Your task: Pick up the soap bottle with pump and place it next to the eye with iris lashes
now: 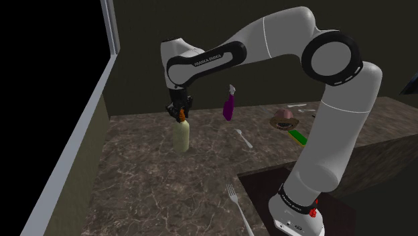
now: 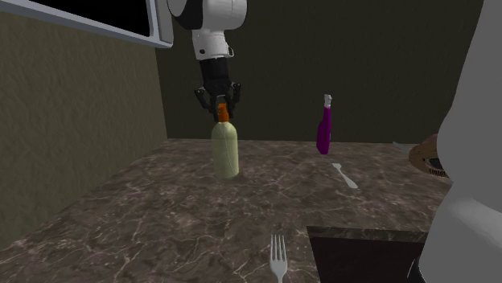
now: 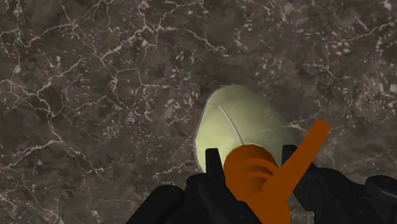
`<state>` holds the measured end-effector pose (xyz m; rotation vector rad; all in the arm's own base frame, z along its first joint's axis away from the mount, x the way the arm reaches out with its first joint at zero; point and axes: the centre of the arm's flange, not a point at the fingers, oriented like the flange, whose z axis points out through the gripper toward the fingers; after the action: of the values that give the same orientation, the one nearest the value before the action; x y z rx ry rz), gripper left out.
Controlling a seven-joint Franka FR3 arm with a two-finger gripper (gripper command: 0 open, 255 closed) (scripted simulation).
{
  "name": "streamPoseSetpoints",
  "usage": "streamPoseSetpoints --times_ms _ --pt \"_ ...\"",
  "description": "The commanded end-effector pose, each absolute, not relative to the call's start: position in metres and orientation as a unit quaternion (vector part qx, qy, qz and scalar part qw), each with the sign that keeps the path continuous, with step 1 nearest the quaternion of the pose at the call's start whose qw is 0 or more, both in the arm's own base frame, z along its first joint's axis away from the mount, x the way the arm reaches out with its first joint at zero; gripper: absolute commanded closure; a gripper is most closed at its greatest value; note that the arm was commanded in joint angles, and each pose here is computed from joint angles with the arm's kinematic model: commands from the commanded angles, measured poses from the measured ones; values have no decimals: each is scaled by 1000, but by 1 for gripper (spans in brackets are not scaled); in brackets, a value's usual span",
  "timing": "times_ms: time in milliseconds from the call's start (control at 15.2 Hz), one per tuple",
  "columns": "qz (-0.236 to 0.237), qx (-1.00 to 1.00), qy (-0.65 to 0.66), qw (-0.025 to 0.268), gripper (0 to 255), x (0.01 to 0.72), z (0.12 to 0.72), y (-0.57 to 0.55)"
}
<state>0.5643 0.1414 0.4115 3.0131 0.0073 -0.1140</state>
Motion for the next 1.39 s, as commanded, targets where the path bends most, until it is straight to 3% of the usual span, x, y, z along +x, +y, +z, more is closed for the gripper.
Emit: streamPoseSetpoints --times_ms 0,396,1320 --pt "-38 997 2 63 255 564 411 141" --pt "-38 997 2 63 255 564 411 141" --pt "-38 997 2 63 255 564 485 141"
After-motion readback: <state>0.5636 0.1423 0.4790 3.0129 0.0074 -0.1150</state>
